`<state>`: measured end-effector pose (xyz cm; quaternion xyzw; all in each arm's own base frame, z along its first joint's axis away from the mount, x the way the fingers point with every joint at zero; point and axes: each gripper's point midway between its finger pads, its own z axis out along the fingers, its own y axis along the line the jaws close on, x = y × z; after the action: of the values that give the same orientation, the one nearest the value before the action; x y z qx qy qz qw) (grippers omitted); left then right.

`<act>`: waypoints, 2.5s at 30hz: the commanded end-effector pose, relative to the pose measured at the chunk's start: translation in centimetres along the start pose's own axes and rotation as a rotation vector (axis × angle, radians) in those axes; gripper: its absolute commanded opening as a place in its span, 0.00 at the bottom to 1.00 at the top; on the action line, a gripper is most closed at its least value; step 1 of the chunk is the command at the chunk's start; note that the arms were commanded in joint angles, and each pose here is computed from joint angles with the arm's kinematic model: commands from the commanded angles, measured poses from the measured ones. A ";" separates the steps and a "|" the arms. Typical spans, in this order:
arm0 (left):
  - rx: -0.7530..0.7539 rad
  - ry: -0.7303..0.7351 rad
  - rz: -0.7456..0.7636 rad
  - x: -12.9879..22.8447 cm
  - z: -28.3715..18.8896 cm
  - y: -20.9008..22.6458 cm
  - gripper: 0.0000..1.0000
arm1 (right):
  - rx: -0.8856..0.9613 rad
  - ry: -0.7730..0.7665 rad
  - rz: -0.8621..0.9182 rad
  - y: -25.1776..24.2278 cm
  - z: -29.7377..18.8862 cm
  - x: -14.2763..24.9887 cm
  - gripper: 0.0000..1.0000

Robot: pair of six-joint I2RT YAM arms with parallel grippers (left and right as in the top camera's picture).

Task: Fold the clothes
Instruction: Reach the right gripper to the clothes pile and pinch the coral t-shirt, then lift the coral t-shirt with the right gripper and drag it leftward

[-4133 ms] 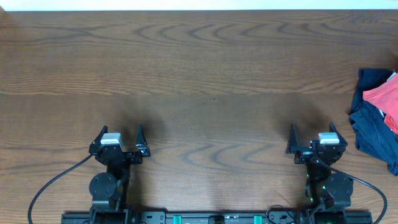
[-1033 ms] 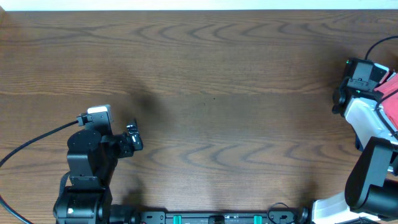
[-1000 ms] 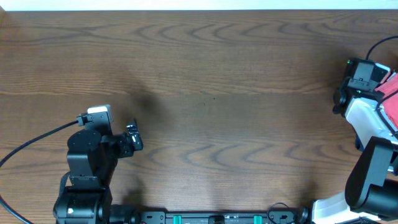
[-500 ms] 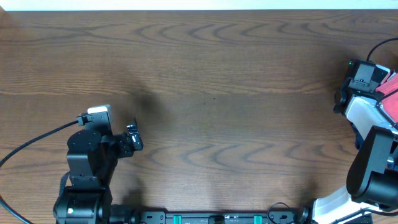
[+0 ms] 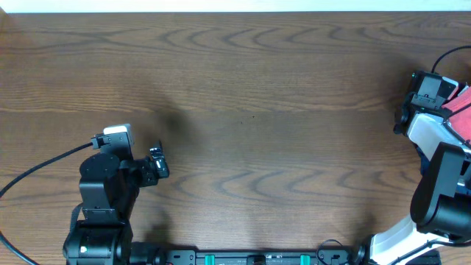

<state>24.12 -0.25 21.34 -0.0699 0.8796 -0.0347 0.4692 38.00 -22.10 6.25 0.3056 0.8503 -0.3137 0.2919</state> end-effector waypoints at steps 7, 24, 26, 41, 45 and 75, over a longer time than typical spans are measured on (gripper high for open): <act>-0.006 -0.020 -0.009 -0.8 -0.4 0.1 0.98 | 0.030 -0.002 0.023 -1.2 0.8 -0.3 0.39; -0.006 -0.021 -0.009 -0.8 -0.4 0.1 0.98 | -0.012 -0.046 0.052 -1.9 -0.9 -2.9 0.01; -0.005 -0.021 -0.009 -0.8 -0.4 0.1 0.98 | -0.079 -0.100 0.085 -1.9 -3.1 -6.0 0.01; -0.005 -0.020 -0.009 -0.8 -0.4 0.1 0.98 | -1.353 -0.734 -0.456 7.7 -44.1 -17.7 0.01; -0.005 -0.020 -0.009 -0.8 -0.4 0.1 0.98 | -1.310 -0.782 -0.412 7.7 -46.9 -18.7 0.01; -0.005 -0.020 -0.009 -0.8 -0.4 0.1 0.98 | -1.325 -0.672 -0.439 8.7 -46.7 -16.3 0.01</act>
<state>24.12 -0.25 21.33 -0.0699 0.8797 -0.0347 0.4691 40.68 10.79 42.93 -0.2151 0.7755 0.1338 0.5783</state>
